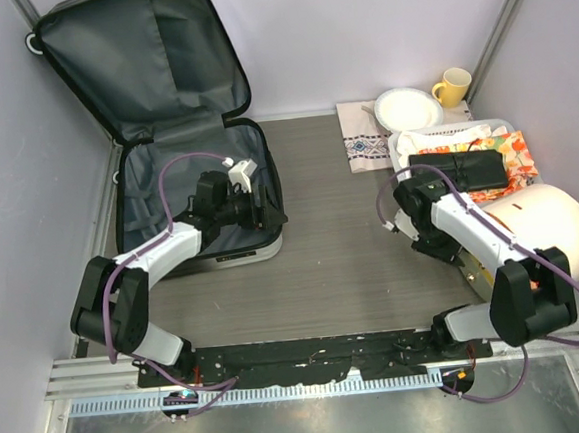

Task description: Open, take out, and arrange the luggage

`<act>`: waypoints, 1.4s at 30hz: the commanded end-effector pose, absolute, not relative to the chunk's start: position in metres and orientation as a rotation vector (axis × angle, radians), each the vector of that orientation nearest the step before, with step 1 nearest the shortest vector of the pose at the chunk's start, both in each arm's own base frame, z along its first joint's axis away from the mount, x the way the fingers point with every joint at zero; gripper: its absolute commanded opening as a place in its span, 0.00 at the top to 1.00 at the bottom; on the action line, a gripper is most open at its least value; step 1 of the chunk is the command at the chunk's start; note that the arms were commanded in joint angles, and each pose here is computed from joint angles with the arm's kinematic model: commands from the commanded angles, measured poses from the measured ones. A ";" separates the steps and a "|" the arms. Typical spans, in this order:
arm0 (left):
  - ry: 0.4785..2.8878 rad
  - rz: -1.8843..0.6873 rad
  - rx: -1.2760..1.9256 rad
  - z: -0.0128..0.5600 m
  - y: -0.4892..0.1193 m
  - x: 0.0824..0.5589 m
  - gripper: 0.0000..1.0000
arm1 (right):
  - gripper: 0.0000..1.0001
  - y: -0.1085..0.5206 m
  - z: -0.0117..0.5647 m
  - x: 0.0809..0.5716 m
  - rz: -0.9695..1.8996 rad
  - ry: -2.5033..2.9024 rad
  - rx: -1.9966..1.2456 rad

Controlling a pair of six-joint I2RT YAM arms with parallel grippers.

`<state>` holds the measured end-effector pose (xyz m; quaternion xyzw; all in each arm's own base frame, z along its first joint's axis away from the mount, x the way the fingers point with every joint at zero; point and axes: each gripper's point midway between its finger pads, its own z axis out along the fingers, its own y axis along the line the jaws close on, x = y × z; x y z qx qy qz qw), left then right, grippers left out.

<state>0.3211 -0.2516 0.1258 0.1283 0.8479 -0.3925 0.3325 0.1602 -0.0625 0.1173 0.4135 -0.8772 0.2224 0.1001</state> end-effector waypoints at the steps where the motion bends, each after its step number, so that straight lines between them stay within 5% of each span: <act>1: 2.128 -1.057 0.366 0.152 -0.260 0.332 0.30 | 0.57 -0.059 0.124 0.202 0.749 -2.670 1.227; 16: 2.114 -1.054 0.385 0.157 -0.261 0.333 0.29 | 0.55 -0.085 0.126 0.276 0.784 -2.777 1.098; 21: 2.115 -1.047 0.427 0.163 -0.260 0.329 0.19 | 0.51 -0.048 0.143 0.298 0.612 -2.920 1.135; 24: 2.128 -0.993 0.479 0.171 -0.254 0.326 0.01 | 0.45 -0.002 0.172 0.315 0.464 -3.069 1.253; 35: 2.351 -0.696 0.537 0.235 -0.187 0.363 0.01 | 0.15 0.152 0.296 0.401 -0.564 -3.769 1.245; 42: 2.437 -0.652 0.379 0.251 -0.110 0.383 0.00 | 0.13 0.197 0.287 0.434 -1.249 -3.892 0.820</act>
